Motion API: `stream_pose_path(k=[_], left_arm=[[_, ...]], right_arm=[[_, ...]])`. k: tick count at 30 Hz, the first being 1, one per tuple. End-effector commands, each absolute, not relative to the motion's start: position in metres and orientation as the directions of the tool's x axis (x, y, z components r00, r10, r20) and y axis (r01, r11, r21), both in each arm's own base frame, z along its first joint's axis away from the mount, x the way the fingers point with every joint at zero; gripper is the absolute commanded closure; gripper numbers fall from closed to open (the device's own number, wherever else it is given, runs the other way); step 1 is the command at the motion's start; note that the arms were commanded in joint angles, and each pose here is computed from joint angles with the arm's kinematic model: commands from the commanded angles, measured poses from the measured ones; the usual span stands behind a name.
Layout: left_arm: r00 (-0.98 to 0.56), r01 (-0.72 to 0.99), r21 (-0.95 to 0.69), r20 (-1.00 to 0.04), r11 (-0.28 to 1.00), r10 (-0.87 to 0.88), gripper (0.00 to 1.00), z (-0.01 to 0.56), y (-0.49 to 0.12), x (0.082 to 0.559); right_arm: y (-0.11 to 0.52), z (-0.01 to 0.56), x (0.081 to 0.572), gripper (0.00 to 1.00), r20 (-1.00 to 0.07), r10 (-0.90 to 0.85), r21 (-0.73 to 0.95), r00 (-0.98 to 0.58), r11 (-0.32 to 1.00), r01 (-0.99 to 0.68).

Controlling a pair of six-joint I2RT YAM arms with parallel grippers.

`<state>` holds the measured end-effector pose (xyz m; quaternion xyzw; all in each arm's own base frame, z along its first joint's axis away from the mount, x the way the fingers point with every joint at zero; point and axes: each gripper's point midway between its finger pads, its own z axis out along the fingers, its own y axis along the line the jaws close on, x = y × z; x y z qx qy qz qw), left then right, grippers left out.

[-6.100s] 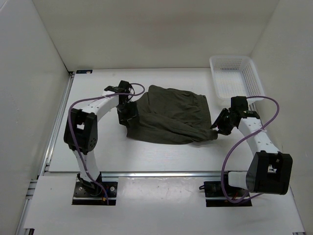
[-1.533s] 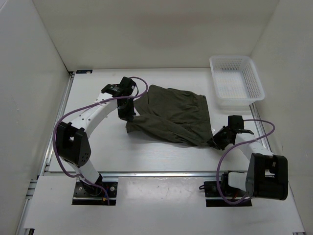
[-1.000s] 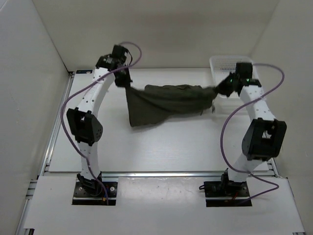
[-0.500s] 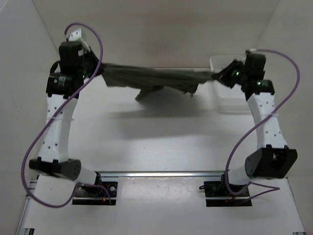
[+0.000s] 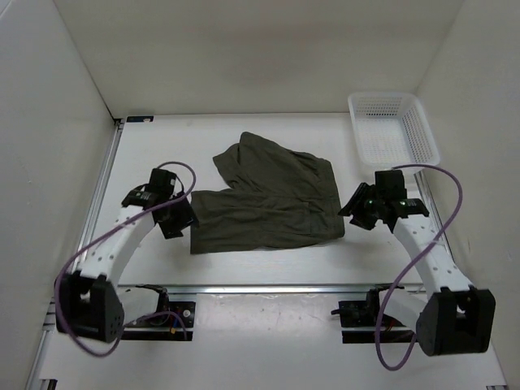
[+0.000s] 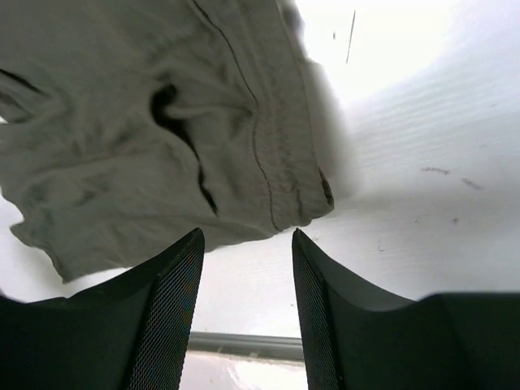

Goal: Fold and stack the shorts
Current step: Flatten the shorts out

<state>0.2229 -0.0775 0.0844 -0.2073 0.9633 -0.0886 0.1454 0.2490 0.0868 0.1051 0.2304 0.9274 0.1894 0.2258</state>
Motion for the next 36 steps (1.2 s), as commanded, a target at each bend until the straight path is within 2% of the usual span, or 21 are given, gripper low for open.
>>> stream_pose_path(k=[1, 2, 3, 5, 7, 9, 11, 12, 13, 18, 21, 23, 25, 27, 30, 36], left_arm=[[-0.793, -0.363, -0.401, -0.34, 0.841, -0.505, 0.37, 0.138, -0.09, 0.228], [-0.8, -0.381, -0.402, -0.309, 0.833, -0.515, 0.48, 0.135, -0.092, 0.22], [-0.802, -0.394, -0.404, -0.286, 0.825, -0.524, 0.52, 0.13, -0.093, 0.216], [-0.81, -0.435, -0.405, -0.214, 0.804, -0.546, 0.54, 0.114, -0.099, 0.201], [-0.812, -0.489, -0.377, -0.133, 0.787, -0.568, 0.38, 0.092, -0.1, 0.185], [-0.821, -0.495, -0.402, -0.073, 0.77, -0.566, 0.31, 0.082, -0.11, 0.179], [-0.818, -0.521, -0.386, -0.029, 0.761, -0.574, 0.19, 0.068, -0.111, 0.172], [-0.811, -0.532, -0.387, -0.023, 0.753, -0.585, 0.16, 0.067, -0.112, 0.174], [-0.809, -0.539, -0.37, -0.021, 0.756, -0.587, 0.12, 0.06, -0.11, 0.172], [-0.785, -0.59, -0.302, -0.002, 0.748, -0.62, 0.08, 0.04, -0.106, 0.185], [-0.776, -0.605, -0.257, -0.022, 0.754, -0.63, 0.08, 0.029, -0.103, 0.197], [-0.777, -0.601, -0.239, -0.051, 0.763, -0.628, 0.09, 0.024, -0.1, 0.206], [-0.769, -0.619, -0.2, -0.046, 0.76, -0.638, 0.15, 0.014, -0.098, 0.21], [-0.774, -0.613, -0.186, -0.05, 0.767, -0.631, 0.39, 0.013, -0.099, 0.215], [-0.789, -0.589, -0.205, -0.065, 0.782, -0.611, 0.88, 0.019, -0.107, 0.221], [-0.792, -0.564, -0.264, -0.092, 0.782, -0.603, 0.9, 0.035, -0.113, 0.231]], right_arm=[[0.07, 0.136, 0.254, 0.47, -0.451, 0.491, 0.412, -0.746, 0.855, 0.313], [0.068, 0.136, 0.251, 0.47, -0.446, 0.497, 0.409, -0.745, 0.853, 0.324], [0.067, 0.134, 0.246, 0.47, -0.431, 0.496, 0.4, -0.754, 0.854, 0.333], [0.066, 0.13, 0.24, 0.47, -0.424, 0.496, 0.396, -0.758, 0.854, 0.336], [0.071, 0.121, 0.231, 0.47, -0.386, 0.5, 0.411, -0.775, 0.845, 0.341], [0.075, 0.114, 0.224, 0.47, -0.355, 0.508, 0.425, -0.784, 0.835, 0.349], [0.082, 0.106, 0.213, 0.47, -0.314, 0.513, 0.448, -0.799, 0.822, 0.352], [0.084, 0.102, 0.209, 0.39, -0.291, 0.52, 0.454, -0.804, 0.814, 0.362], [0.086, 0.1, 0.205, 0.36, -0.283, 0.518, 0.462, -0.808, 0.811, 0.358], [0.088, 0.083, 0.191, 0.35, -0.23, 0.537, 0.471, -0.811, 0.791, 0.39], [0.09, 0.082, 0.19, 0.35, -0.221, 0.543, 0.479, -0.81, 0.784, 0.395], [0.093, 0.081, 0.19, 0.31, -0.205, 0.548, 0.497, -0.811, 0.772, 0.396], [0.097, 0.071, 0.187, 0.3, -0.179, 0.552, 0.507, -0.815, 0.761, 0.404], [0.102, 0.065, 0.191, 0.3, -0.145, 0.574, 0.526, -0.806, 0.735, 0.428], [0.105, 0.049, 0.19, 0.3, -0.092, 0.6, 0.53, -0.795, 0.705, 0.471], [0.108, 0.029, 0.206, 0.32, -0.066, 0.638, 0.537, -0.767, 0.671, 0.512]])
